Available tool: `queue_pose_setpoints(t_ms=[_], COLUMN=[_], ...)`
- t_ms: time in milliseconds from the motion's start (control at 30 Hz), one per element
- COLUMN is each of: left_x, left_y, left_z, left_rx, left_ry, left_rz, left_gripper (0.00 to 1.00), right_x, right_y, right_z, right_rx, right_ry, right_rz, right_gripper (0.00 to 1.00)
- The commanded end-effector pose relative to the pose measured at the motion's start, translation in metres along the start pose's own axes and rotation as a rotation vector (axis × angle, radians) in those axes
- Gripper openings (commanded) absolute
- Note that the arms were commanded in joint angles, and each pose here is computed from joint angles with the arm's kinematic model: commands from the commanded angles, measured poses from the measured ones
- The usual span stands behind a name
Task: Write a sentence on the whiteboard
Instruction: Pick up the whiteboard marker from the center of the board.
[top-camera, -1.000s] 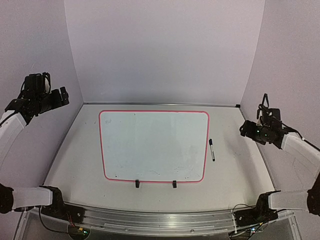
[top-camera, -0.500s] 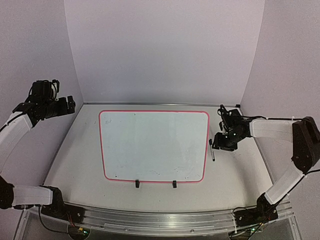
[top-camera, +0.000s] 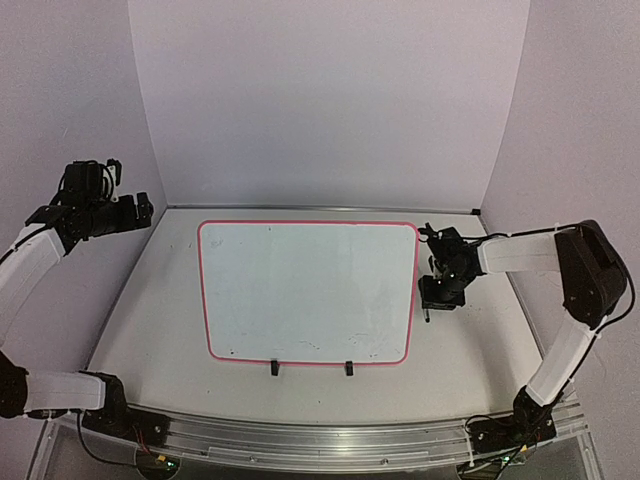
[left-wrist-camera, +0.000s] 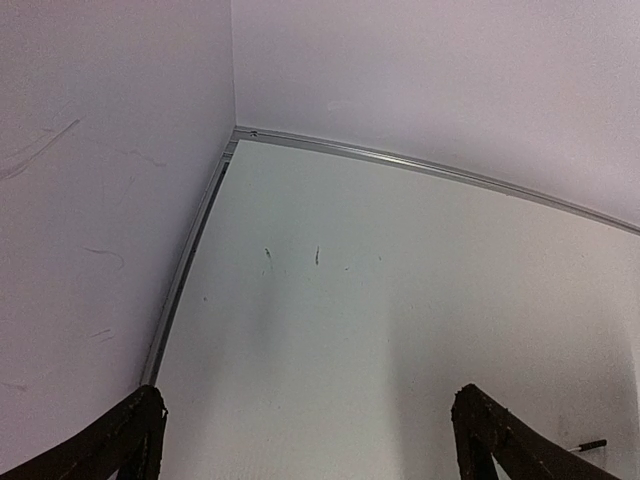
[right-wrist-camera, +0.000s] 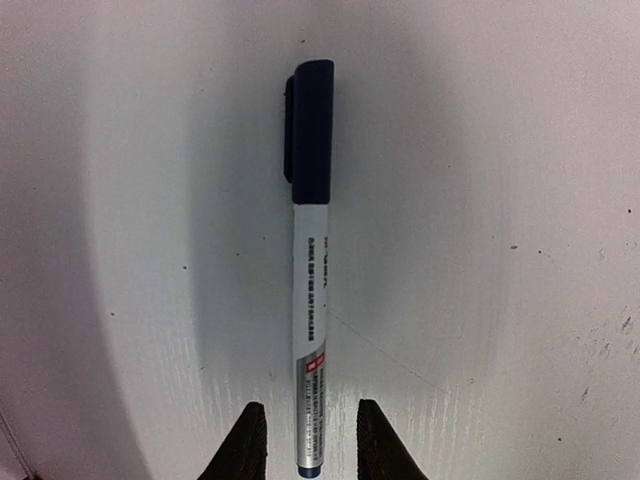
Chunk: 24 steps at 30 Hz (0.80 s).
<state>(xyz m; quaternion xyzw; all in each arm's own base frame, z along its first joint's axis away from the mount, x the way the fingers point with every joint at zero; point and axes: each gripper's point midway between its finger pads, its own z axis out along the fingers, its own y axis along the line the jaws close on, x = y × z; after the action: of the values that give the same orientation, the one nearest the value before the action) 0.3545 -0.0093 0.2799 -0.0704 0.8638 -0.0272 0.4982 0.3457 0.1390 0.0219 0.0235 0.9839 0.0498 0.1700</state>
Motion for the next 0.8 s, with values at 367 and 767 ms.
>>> queue_pose_setpoints(t_ms=[367, 767], left_x=[-0.001, -0.027], left_y=[-0.009, -0.052], left_z=[0.004, -0.018], left_rx=[0.057, 0.298], left_ry=[-0.008, -0.075], left_rz=[0.004, 0.034], left_gripper=[1.0, 0.96], right_x=[-0.004, -0.051], right_y=[0.002, -0.023], right_z=[0.019, -0.09], right_rx=[0.02, 0.079], right_ry=[0.014, -0.343], right_rz=[0.015, 0.086], right_gripper=[0.08, 0.0])
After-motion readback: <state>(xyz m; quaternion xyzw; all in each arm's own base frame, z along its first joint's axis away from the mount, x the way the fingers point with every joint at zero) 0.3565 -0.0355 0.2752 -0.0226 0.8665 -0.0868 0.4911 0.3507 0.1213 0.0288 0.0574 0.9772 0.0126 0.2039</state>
